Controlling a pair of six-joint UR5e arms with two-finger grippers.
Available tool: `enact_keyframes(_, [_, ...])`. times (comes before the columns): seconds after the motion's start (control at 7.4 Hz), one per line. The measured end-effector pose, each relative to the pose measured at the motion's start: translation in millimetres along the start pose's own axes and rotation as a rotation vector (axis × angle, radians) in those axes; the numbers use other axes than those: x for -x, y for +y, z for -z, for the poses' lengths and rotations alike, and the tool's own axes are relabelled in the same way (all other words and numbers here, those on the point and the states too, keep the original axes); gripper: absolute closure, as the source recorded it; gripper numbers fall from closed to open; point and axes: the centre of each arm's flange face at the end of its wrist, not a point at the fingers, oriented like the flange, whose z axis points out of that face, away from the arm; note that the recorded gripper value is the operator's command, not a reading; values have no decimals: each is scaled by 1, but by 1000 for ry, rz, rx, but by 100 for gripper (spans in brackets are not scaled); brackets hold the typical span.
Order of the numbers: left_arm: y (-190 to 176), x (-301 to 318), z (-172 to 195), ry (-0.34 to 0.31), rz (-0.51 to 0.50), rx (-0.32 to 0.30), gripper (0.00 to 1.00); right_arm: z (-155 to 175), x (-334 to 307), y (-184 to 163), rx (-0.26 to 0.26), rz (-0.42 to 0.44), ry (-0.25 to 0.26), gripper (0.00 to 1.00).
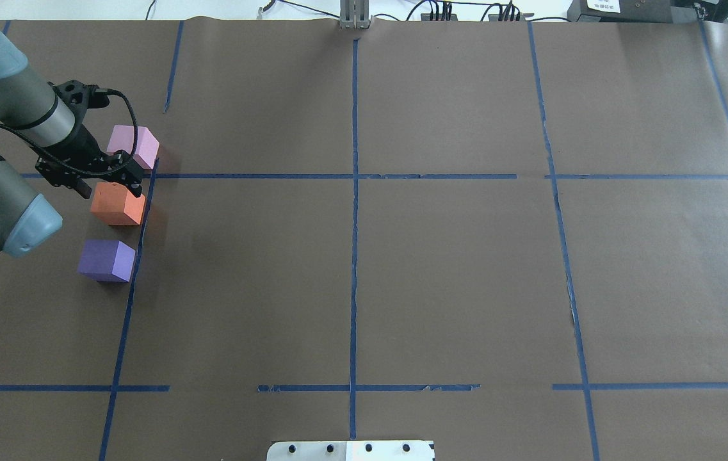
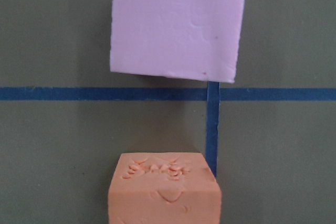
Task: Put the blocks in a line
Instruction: 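Open the left gripper and raise it away from the cubes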
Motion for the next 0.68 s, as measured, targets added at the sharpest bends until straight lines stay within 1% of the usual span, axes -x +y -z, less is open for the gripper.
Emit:
enact_keyframes(0.27, [14,29,32,-2,-34,-55,0,0,0,0,0,0,0,0])
enact_keyframes(0.54, [14,92,77,-68,-79,-164,0,0,0,0,0,0,0,0])
enact_keyframes(0.68, [18,127,94,-92,-86,-198,0,0,0,0,0,0,0,0])
